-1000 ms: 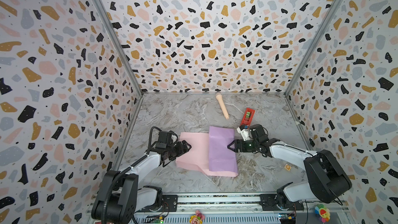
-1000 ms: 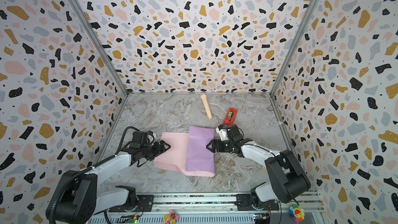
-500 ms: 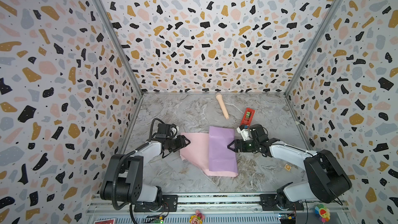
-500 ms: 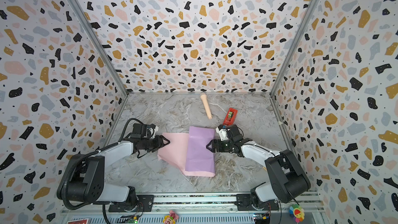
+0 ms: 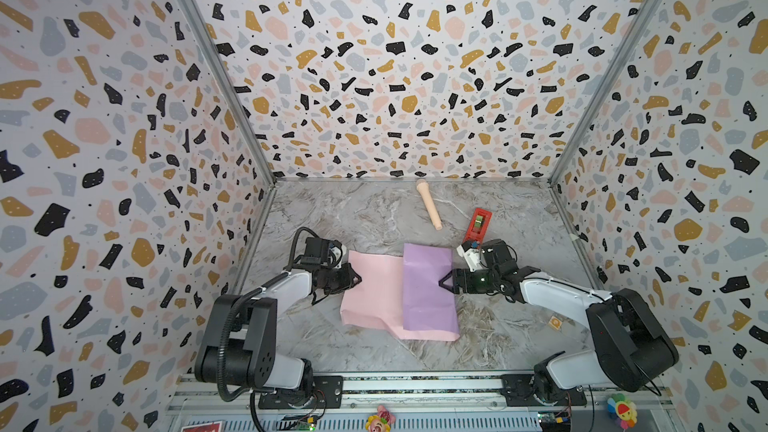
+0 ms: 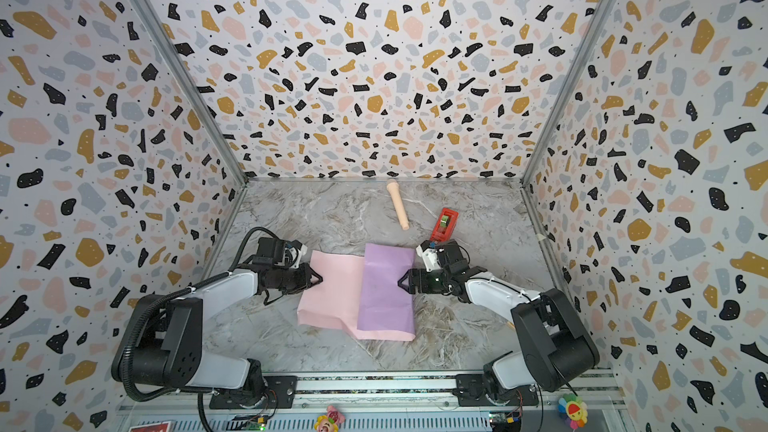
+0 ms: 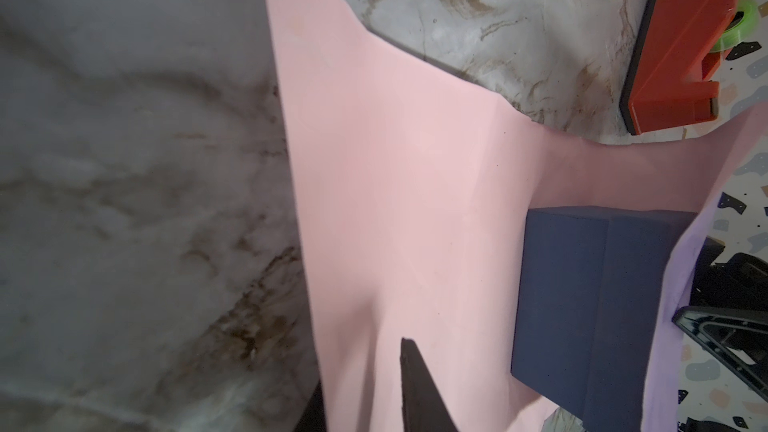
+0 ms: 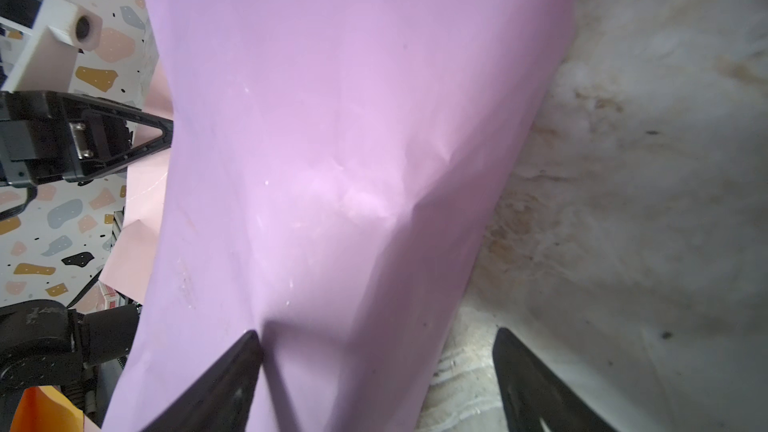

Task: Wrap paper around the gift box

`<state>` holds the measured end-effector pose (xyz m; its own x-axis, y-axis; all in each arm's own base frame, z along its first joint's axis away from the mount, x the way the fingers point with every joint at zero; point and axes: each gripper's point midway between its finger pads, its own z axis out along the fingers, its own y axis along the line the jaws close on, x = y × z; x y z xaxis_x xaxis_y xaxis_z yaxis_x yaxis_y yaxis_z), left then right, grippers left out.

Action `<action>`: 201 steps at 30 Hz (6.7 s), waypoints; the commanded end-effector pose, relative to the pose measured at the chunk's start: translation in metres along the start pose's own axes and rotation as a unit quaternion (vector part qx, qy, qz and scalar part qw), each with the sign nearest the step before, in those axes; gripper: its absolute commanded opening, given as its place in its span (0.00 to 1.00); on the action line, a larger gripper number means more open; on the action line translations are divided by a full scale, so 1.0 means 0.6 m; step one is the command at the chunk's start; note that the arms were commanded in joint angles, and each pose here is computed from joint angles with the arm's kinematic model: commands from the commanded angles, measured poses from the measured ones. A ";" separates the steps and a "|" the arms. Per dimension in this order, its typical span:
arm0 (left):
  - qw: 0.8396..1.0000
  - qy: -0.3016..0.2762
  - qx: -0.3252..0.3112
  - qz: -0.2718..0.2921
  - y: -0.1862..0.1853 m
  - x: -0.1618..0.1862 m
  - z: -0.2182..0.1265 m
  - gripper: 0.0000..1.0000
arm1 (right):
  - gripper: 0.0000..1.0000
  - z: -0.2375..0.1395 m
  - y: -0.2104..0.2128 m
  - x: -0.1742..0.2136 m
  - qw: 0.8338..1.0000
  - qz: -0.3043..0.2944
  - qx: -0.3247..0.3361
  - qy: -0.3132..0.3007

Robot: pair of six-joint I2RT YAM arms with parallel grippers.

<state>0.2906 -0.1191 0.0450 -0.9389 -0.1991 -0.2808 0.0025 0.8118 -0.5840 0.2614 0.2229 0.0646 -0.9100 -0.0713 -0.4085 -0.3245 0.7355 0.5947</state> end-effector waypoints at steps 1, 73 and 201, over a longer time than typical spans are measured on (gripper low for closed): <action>1.000 -0.011 -0.012 0.018 -0.003 -0.014 -0.014 0.16 | 0.86 0.007 -0.062 0.073 0.994 0.033 0.079 0.071; 0.952 -0.021 -0.173 0.252 -0.286 0.046 -0.041 0.00 | 0.86 0.021 -0.047 0.075 0.994 0.019 0.069 0.080; 0.926 0.014 -0.209 0.313 -0.349 0.103 0.040 0.00 | 0.86 0.036 -0.043 0.096 0.993 0.026 0.068 0.093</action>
<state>0.2406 -0.3128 0.1289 -0.7993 0.4018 -0.4468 0.4264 0.9032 0.0495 0.2631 0.2379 0.0642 -0.9055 -0.0769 -0.4172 -0.3365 0.7292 0.5959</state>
